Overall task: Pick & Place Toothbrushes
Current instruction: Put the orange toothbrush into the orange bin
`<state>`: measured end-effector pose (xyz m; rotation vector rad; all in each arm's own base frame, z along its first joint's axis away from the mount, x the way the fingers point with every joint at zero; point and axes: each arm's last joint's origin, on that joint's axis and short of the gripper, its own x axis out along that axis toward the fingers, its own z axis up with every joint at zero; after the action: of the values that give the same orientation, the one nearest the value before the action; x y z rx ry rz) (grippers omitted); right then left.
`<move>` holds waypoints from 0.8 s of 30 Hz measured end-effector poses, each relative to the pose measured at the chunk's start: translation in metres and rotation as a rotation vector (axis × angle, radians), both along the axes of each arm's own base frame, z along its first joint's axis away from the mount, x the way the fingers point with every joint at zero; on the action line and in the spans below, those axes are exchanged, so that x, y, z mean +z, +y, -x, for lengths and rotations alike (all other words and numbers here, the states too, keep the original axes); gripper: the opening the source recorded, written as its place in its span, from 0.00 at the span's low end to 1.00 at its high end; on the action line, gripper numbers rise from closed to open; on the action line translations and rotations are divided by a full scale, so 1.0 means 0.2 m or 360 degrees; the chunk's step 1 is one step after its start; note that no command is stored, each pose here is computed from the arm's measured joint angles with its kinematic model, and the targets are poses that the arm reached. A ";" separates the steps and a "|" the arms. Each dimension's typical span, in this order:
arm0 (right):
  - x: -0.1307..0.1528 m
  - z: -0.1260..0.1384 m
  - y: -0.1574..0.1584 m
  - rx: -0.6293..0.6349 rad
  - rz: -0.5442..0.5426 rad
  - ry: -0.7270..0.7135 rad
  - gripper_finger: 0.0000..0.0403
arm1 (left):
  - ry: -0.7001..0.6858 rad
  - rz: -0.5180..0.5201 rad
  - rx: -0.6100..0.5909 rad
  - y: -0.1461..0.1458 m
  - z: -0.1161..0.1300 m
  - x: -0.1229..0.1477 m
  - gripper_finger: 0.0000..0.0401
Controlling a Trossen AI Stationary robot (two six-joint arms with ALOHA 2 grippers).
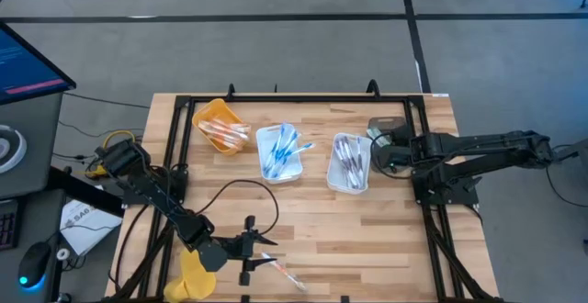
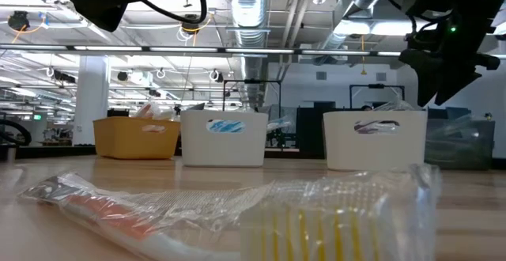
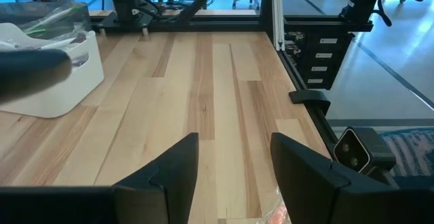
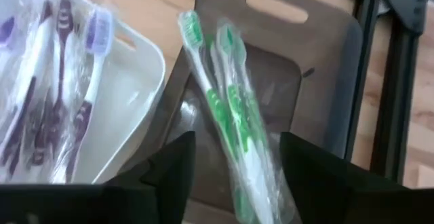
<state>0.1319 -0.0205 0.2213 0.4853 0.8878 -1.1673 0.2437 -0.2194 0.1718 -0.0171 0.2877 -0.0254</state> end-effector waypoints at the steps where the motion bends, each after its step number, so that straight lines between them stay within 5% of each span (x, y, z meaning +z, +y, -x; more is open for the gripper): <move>1: 0.00 0.00 0.00 -0.0002 -0.0017 -0.0003 0.53 | 0.0000 0.0000 0.0000 0.00 0.00 0.00 0.44; 8: 0.01 0.00 0.00 0.0069 -0.0056 0.0052 0.56 | 0.0000 0.0000 0.0000 0.00 0.00 0.00 0.44; 14: 0.15 -0.06 0.05 0.0327 -0.0178 -0.0088 0.51 | 0.0001 0.0014 0.0001 0.00 0.00 0.00 0.44; 19: 0.26 -0.11 0.14 0.0502 -0.0236 -0.0303 0.47 | -0.0051 -0.0008 -0.0231 -0.05 0.02 0.03 0.44; 24: 0.32 -0.11 0.32 0.0924 -0.0032 -0.0395 0.45 | -0.0204 -0.0085 -0.0351 -0.12 0.05 0.10 0.44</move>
<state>0.1535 0.0445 0.2857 0.3451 0.7541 -0.5549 0.2346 -0.2438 0.1916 0.0695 0.1611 -0.2370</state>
